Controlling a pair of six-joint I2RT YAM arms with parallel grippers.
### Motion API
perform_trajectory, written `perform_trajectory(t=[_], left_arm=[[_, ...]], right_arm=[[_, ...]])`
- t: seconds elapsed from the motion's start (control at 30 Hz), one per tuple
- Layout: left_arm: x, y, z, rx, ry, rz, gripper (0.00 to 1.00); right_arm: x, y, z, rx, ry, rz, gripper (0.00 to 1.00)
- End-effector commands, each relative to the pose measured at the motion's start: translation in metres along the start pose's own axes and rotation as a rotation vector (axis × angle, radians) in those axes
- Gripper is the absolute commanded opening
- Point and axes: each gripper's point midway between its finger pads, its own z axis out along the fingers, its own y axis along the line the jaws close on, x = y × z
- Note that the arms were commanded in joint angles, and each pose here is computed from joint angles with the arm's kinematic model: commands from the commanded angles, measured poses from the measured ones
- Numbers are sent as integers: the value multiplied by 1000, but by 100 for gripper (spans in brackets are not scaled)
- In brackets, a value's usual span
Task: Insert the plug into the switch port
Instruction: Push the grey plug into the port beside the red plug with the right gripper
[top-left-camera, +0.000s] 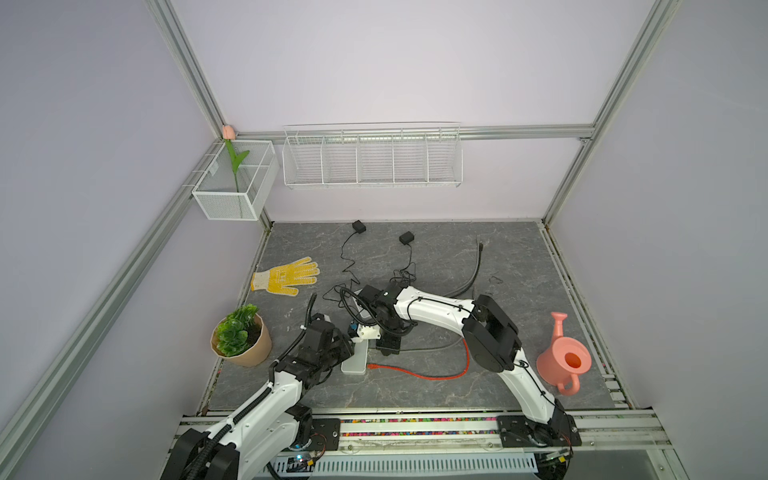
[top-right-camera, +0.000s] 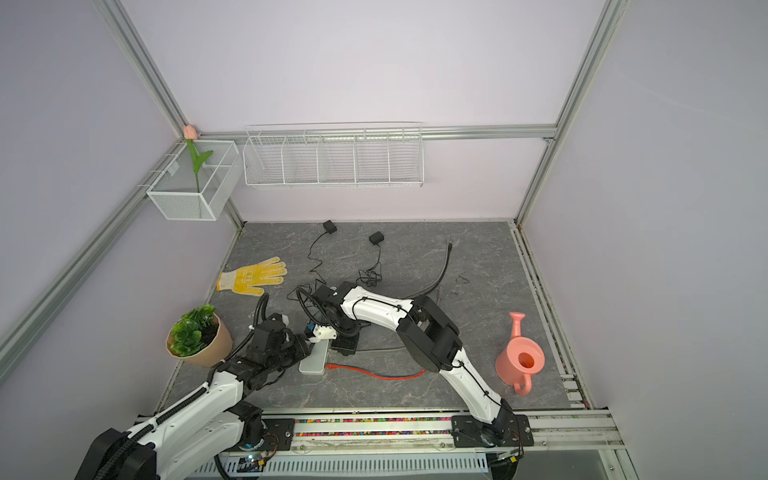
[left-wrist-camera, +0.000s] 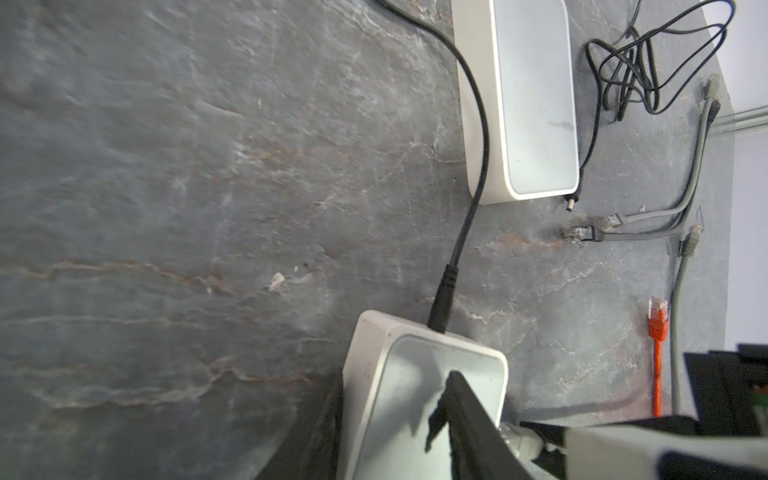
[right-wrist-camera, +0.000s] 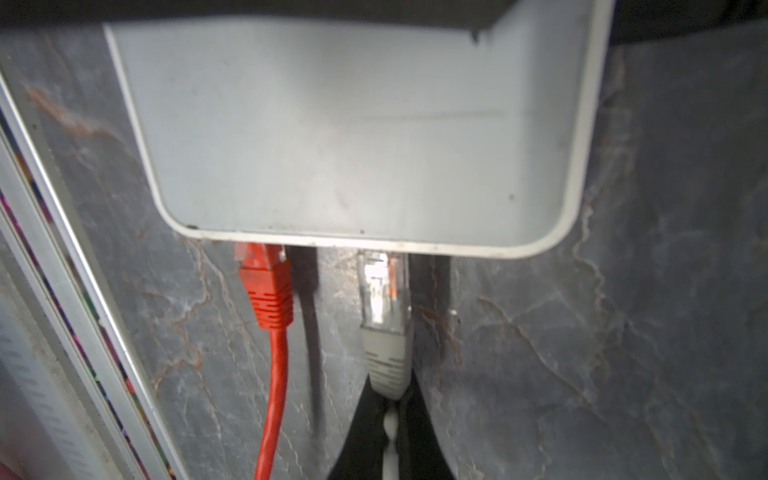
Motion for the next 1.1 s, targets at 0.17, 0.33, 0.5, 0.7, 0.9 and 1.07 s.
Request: perform_trajectory(t=[0.17,0.33,0.5,0.7,0.9,1.07], left_arm=[[6,-4,1,37,23,2,42],[7,-4,1,38,27,4,42],[7,-3,0,36,28,7,41],[7,-2,-2,33,23,18,42],[6,-3,-3,35,17,20,42],[6,-3,-3,34,16,24,42]], right_arm=[[-11,7,7,-27,-22,-6,7],[-13,0,9,1,-15,9,7],[-19,-7,3,32,-36,31,7],[-25,-6,-3,32,-60,35,7],[-29,0,-2,18,-62,23,7],[-26,10,4,-1,-32,-13,7]])
